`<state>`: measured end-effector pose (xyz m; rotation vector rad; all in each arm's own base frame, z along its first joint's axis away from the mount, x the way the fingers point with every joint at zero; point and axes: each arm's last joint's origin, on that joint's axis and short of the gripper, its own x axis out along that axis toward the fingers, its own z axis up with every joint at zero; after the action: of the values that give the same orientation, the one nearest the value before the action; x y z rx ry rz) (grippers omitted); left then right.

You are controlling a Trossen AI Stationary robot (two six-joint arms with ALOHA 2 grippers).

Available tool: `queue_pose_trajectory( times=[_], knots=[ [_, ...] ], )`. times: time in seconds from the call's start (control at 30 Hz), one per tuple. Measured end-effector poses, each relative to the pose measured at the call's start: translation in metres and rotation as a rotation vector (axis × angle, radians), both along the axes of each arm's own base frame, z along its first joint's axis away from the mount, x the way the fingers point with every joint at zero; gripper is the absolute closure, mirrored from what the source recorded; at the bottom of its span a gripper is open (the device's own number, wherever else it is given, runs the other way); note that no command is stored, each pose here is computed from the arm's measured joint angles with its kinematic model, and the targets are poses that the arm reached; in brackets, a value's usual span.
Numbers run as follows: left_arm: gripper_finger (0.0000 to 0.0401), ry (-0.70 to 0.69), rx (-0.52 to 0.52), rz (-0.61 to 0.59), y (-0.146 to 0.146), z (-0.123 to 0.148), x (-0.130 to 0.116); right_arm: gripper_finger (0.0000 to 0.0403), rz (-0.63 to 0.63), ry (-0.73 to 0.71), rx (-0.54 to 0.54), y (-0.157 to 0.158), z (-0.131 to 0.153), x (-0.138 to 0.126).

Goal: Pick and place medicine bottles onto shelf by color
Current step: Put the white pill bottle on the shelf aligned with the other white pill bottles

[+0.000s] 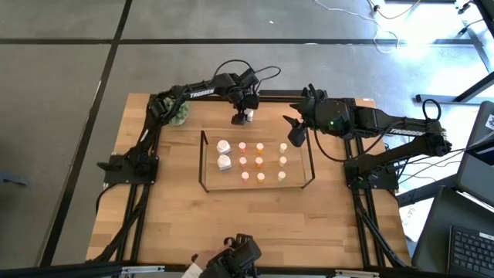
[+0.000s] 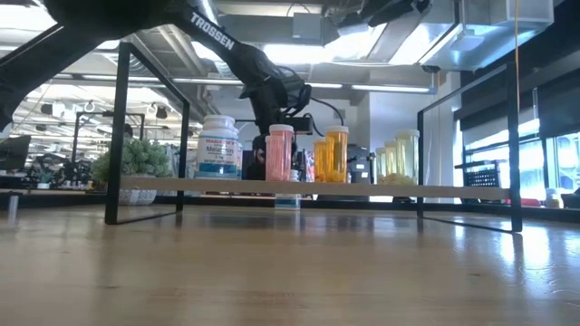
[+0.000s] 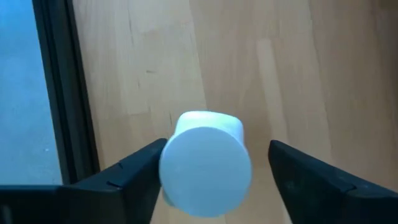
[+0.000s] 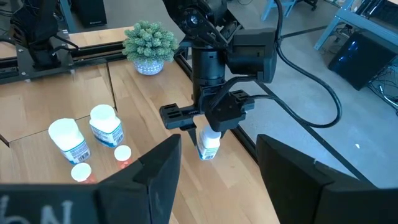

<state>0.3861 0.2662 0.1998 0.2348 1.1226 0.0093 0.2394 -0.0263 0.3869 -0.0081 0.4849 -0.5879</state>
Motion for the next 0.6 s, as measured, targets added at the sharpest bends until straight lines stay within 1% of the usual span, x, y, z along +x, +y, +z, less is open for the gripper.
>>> queue_pose_trajectory(
  times=[0.2,0.37,0.4,0.6],
  knots=[
    [0.0193,-0.008,-0.022,0.042,-0.0001,0.0002,0.0001,0.0192,0.0,0.0,0.0,0.0,0.0,0.0],
    [0.0241,-0.002,-0.03,0.048,-0.0004,-0.0001,-0.0005,0.0192,0.0,0.0,0.0,0.0,0.0,0.0],
    [0.0247,-0.003,-0.033,0.055,-0.0005,0.0001,-0.0006,0.0192,0.0,0.0,0.0,0.0,0.0,0.0],
    [0.0247,0.023,-0.065,0.09,-0.0022,0.0034,-0.0057,0.0192,0.0,0.0,0.0,0.0,0.0,0.0]
  ],
)
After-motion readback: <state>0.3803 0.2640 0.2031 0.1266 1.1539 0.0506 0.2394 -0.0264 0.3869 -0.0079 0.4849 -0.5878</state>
